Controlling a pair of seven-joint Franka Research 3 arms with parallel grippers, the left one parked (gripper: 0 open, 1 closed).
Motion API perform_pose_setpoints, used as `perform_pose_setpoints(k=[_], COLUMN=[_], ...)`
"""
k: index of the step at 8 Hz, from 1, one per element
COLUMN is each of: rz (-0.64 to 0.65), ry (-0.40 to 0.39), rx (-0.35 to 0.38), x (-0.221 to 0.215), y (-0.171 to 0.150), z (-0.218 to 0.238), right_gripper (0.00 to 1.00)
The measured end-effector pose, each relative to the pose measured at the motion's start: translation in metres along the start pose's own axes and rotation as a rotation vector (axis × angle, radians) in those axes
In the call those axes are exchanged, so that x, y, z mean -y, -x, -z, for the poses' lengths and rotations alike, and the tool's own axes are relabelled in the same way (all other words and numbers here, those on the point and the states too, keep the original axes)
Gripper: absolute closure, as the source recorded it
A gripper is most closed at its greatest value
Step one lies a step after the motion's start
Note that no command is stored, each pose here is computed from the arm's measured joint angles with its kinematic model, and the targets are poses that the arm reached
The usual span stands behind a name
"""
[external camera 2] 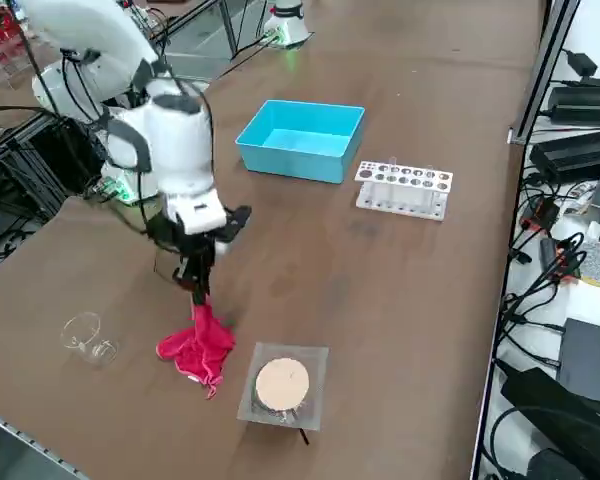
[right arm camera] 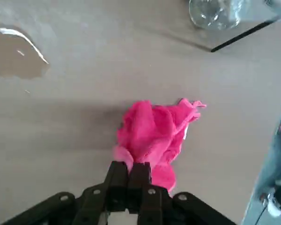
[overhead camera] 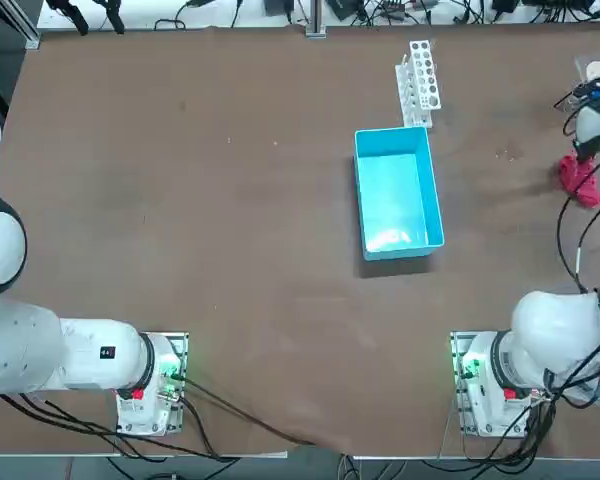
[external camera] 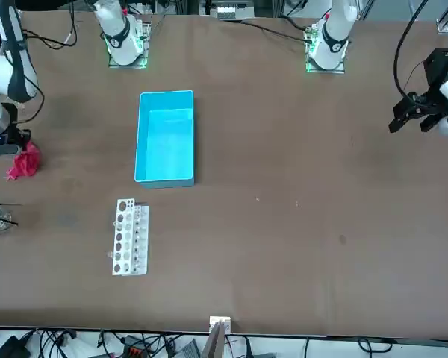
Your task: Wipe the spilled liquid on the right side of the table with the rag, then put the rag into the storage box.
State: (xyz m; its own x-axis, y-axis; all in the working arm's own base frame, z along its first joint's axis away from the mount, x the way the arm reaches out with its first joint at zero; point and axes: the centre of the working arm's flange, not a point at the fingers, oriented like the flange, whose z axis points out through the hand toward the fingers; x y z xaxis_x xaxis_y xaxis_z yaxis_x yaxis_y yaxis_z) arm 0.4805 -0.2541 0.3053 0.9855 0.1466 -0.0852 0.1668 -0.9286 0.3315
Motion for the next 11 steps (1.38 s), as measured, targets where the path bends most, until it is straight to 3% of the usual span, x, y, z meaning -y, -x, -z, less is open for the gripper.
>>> perform_pose_setpoints(k=[2,5,8,11], rz=[-0.114,-0.277,-0.442,-0.468], ry=[-0.03,-0.18,-0.355,-0.472], rx=[0.0,0.009,0.047,0.186], x=[0.056,0.161,0.254,0.267], y=[-0.031,-0.085,-0.145,-0.159], z=[0.031,0.043,0.095,0.149], right_gripper=[0.98,0.98,0.98,0.98])
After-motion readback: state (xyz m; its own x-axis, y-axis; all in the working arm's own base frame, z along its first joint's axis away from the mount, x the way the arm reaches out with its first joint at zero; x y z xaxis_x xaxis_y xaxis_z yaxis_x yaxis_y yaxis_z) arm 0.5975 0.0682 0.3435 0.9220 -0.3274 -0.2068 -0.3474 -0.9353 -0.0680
